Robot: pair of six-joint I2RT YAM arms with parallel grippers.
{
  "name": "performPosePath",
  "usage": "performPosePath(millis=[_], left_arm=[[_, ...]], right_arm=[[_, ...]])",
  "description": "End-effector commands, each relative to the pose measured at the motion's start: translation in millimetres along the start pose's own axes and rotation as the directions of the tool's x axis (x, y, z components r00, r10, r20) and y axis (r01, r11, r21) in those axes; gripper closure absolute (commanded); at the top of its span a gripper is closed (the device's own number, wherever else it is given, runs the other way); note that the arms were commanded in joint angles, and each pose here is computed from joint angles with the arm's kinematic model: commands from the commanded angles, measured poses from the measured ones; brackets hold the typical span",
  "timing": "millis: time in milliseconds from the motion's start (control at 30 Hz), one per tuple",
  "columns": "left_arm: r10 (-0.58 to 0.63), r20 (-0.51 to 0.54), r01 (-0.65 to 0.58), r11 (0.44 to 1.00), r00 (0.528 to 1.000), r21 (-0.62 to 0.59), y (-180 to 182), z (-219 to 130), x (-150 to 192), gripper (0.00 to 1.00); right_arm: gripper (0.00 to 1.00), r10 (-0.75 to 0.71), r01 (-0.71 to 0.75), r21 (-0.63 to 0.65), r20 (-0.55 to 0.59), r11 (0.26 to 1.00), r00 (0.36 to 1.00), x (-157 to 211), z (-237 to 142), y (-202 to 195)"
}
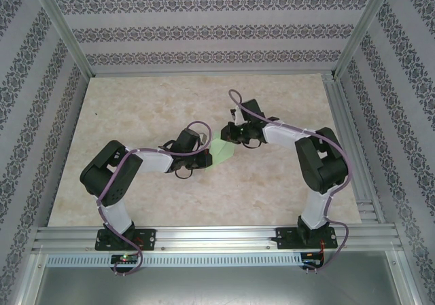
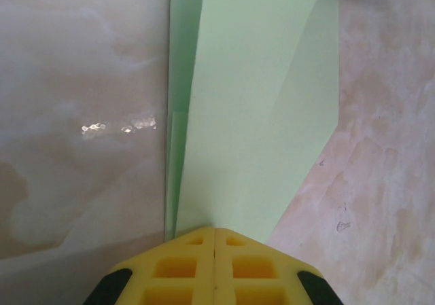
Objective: Fold a paper plane with a square sheet of paper (pick it up from the middle)
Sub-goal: Fourth fold the wing at the center of the table.
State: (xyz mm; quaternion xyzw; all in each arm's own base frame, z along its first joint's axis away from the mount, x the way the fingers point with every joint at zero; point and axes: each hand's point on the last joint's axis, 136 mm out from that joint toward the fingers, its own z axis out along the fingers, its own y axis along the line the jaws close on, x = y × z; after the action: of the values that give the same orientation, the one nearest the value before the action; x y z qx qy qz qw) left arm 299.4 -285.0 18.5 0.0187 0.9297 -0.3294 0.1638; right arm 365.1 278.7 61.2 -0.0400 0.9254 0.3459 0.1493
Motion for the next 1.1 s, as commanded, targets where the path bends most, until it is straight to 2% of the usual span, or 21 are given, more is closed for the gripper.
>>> performPosePath(millis=[0, 300, 667, 933, 1000, 1067], left_arm=[[-0.063, -0.155, 0.045, 0.992, 0.986, -0.120, 38, 5, 43, 0.95], [-0.061, -0.189, 0.037, 0.991, 0.980, -0.129, 40, 6, 49, 0.95], [-0.068, -0.217, 0.040, 0.991, 0.974, -0.130, 44, 9, 57, 0.95], [-0.073, -0.216, 0.046, 0.991, 0.974, -0.127, 45, 9, 60, 0.95], [-0.071, -0.215, 0.045, 0.991, 0.974, -0.125, 45, 8, 59, 0.95], [-0.069, -0.216, 0.043, 0.992, 0.974, -0.121, 44, 8, 59, 0.95]], right_arm=[[0.87, 0.009, -0.008, 0.016, -0.059, 1.000, 0.998, 18, 19, -8], [0.88, 0.020, -0.015, 0.072, -0.077, 0.997, 0.997, 6, 36, -26], [0.88, 0.148, -0.152, 0.161, 0.033, 0.975, 0.988, -26, 27, -80], [0.88, 0.203, -0.229, 0.177, 0.157, 0.957, 0.967, -67, 6, -110], [0.88, 0.218, -0.249, 0.176, 0.176, 0.952, 0.960, -75, 1, -114], [0.88, 0.210, -0.235, 0.129, 0.182, 0.963, 0.961, -83, -8, -98]])
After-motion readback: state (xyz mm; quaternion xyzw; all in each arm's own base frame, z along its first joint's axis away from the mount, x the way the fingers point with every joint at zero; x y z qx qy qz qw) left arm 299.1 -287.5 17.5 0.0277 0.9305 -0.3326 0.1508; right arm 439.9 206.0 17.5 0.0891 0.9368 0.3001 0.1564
